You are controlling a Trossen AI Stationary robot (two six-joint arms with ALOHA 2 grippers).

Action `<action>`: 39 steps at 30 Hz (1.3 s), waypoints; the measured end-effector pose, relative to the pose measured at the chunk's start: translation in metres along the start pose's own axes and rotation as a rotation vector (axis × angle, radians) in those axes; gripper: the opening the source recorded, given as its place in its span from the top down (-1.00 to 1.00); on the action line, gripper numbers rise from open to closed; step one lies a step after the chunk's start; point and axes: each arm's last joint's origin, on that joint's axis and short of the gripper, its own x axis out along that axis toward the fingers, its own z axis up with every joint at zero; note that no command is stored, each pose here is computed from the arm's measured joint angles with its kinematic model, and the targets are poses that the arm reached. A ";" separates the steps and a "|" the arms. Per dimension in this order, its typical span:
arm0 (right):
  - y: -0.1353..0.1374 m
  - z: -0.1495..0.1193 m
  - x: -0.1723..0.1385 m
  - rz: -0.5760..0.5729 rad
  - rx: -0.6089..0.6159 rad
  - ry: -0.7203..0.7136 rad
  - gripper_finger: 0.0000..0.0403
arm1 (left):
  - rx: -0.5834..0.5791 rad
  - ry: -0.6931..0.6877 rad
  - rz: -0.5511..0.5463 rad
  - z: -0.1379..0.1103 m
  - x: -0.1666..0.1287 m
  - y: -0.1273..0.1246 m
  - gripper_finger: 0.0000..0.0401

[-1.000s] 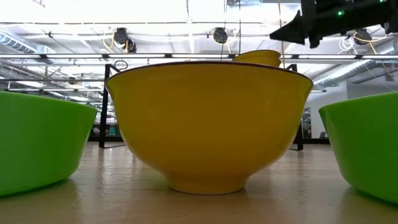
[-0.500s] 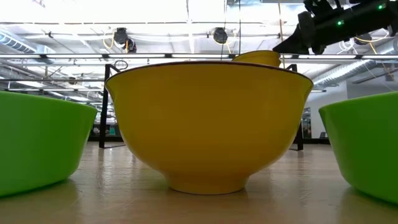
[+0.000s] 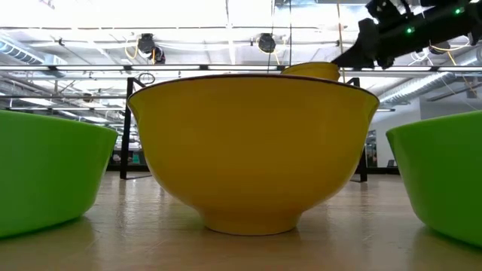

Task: Pick & Place Mini bowls
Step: Stack the top white bowl on top of the white bowl on the shelf, then stack the white bowl on top of the white bowl on the shelf

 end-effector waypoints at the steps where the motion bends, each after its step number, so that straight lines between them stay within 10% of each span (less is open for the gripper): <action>1: 0.000 0.000 0.000 0.000 0.001 0.002 1.00 | 0.000 0.000 0.000 0.000 0.000 0.000 0.55; 11: 0.001 0.017 -0.001 0.076 0.043 -0.150 1.00 | 0.000 0.000 0.000 0.000 0.000 0.000 0.55; 39: 0.025 0.022 -0.022 1.246 0.159 -0.172 1.00 | -0.004 0.000 0.000 0.000 0.000 0.000 0.55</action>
